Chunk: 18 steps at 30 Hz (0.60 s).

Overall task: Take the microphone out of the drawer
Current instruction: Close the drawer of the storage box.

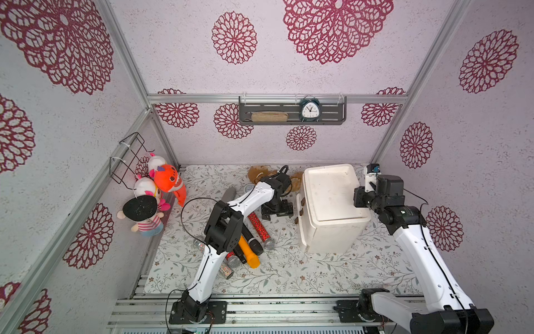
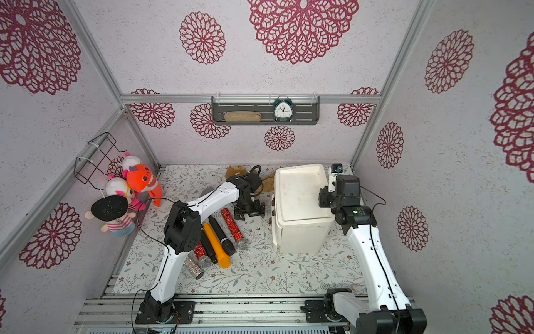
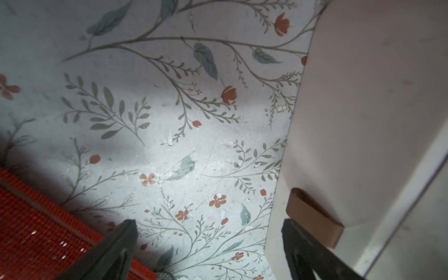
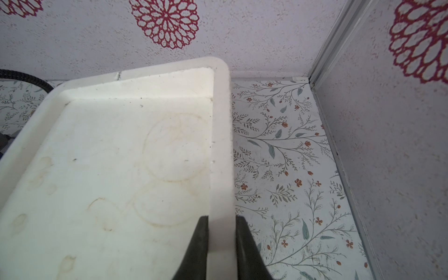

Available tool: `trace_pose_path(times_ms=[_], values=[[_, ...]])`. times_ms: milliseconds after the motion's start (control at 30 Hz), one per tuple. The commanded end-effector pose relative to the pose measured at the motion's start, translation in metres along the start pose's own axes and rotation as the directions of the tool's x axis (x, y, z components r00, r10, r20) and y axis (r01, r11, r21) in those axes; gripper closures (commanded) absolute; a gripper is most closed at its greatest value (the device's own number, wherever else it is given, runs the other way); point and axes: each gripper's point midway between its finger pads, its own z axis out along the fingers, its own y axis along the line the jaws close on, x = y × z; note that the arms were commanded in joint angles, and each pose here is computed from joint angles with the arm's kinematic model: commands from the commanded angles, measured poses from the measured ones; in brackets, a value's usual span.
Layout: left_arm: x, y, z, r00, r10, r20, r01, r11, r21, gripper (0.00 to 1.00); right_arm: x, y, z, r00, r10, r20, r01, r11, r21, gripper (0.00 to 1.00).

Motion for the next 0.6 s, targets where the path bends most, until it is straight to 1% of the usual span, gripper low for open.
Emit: trace_pose_path(times_ms=[0,167,233,300,400,467,533,567], values=[[-0.009,-0.026,-0.002,0.999,0.028,0.032,-0.031,0.995,0.091,0.03,-0.01,0.03,-0.008,0.999,0.034,0.023,-0.031,0.989,-0.143,1.0],[-0.013,-0.066,0.0,0.998,0.045,0.042,-0.054,0.972,0.228,0.03,-0.01,0.032,-0.01,0.999,0.034,0.021,-0.031,0.988,-0.154,1.0],[-0.01,-0.075,0.003,0.999,0.041,0.02,-0.045,0.962,0.269,0.03,-0.008,0.033,-0.01,0.999,0.038,0.017,-0.035,0.987,-0.159,1.0],[-0.007,-0.075,0.005,0.999,0.039,0.007,-0.039,0.961,0.273,0.03,-0.009,0.033,-0.01,0.999,0.044,0.019,-0.04,0.986,-0.16,1.0],[-0.006,-0.063,-0.002,0.999,0.034,0.022,-0.038,0.971,0.235,0.03,-0.01,0.032,-0.013,0.998,0.051,0.027,-0.046,0.986,-0.159,1.0],[-0.008,-0.049,-0.012,0.999,0.017,0.04,-0.025,0.978,0.208,0.03,-0.016,0.032,-0.018,0.997,0.059,0.042,-0.052,0.986,-0.158,0.84],[-0.011,-0.032,-0.028,0.998,-0.003,0.066,-0.01,0.982,0.186,0.03,-0.026,0.032,-0.026,0.996,0.064,0.07,-0.052,0.985,-0.164,0.54],[-0.012,-0.024,-0.035,0.997,-0.011,0.079,-0.003,0.984,0.176,0.03,-0.032,0.032,-0.031,0.994,0.066,0.084,-0.051,0.985,-0.166,0.44]])
